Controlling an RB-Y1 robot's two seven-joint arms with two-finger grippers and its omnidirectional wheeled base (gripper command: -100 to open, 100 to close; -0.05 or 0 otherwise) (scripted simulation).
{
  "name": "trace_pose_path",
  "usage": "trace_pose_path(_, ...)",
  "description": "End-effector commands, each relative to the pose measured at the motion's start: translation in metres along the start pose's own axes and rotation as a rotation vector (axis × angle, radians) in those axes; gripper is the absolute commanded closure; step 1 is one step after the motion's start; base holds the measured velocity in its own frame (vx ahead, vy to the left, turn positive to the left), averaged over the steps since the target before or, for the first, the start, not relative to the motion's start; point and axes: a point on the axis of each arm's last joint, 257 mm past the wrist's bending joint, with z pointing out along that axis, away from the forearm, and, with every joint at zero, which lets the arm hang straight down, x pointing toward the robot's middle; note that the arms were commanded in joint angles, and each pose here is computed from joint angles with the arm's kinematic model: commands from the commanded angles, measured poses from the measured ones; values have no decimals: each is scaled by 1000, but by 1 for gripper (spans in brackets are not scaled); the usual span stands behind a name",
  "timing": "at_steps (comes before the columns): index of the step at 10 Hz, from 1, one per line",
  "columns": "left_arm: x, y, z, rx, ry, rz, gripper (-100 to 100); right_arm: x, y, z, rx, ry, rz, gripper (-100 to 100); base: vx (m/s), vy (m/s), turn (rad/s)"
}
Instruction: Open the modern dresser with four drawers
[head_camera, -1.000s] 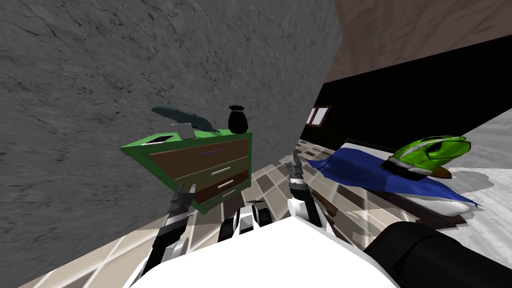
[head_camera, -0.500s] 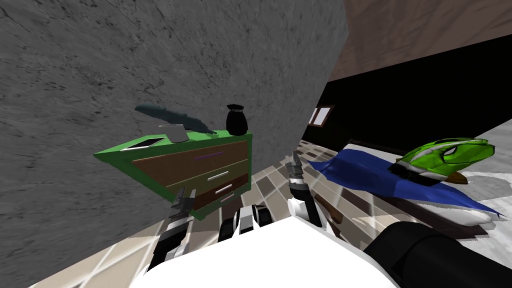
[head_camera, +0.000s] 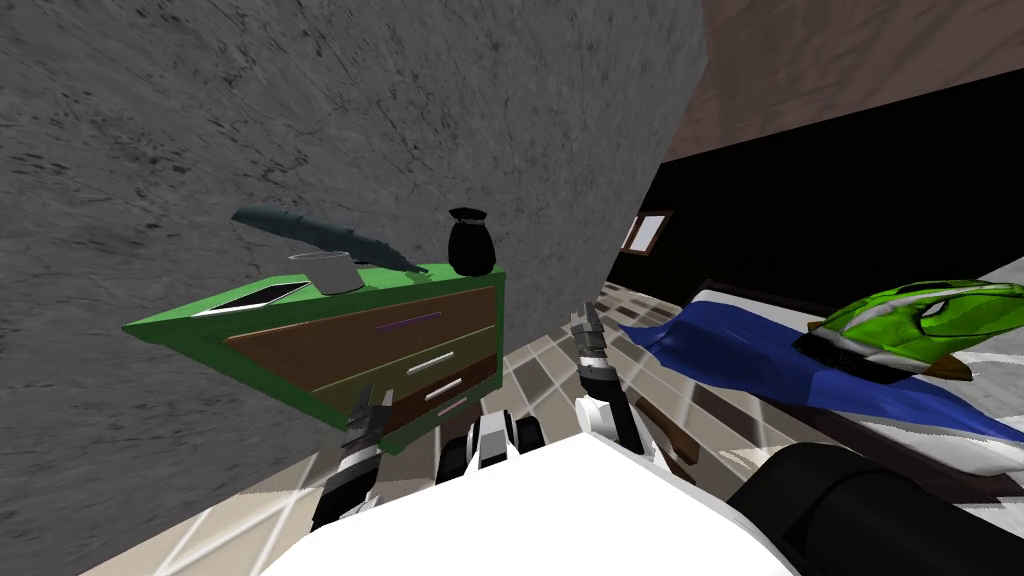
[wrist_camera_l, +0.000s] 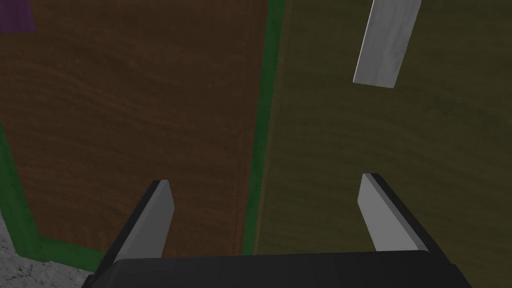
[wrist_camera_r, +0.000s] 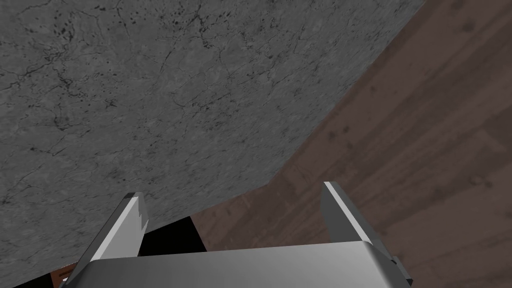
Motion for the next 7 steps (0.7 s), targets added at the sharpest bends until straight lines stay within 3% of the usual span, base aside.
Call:
trace_pose_path(1, -5, 24, -16, -46, -40, -31, -100, 0, 0, 0, 0, 0, 0, 0, 117, -39, 14)
trace_pose_path(6, 15, 61, -43, -109, -116, -127, -100, 0, 0, 0, 0, 0, 0, 0, 69, -13, 8)
trace_pose_path(7, 12, 59, -42, -105, -107, -113, -100, 0, 0, 0, 0, 0, 0, 0, 16, -5, 1)
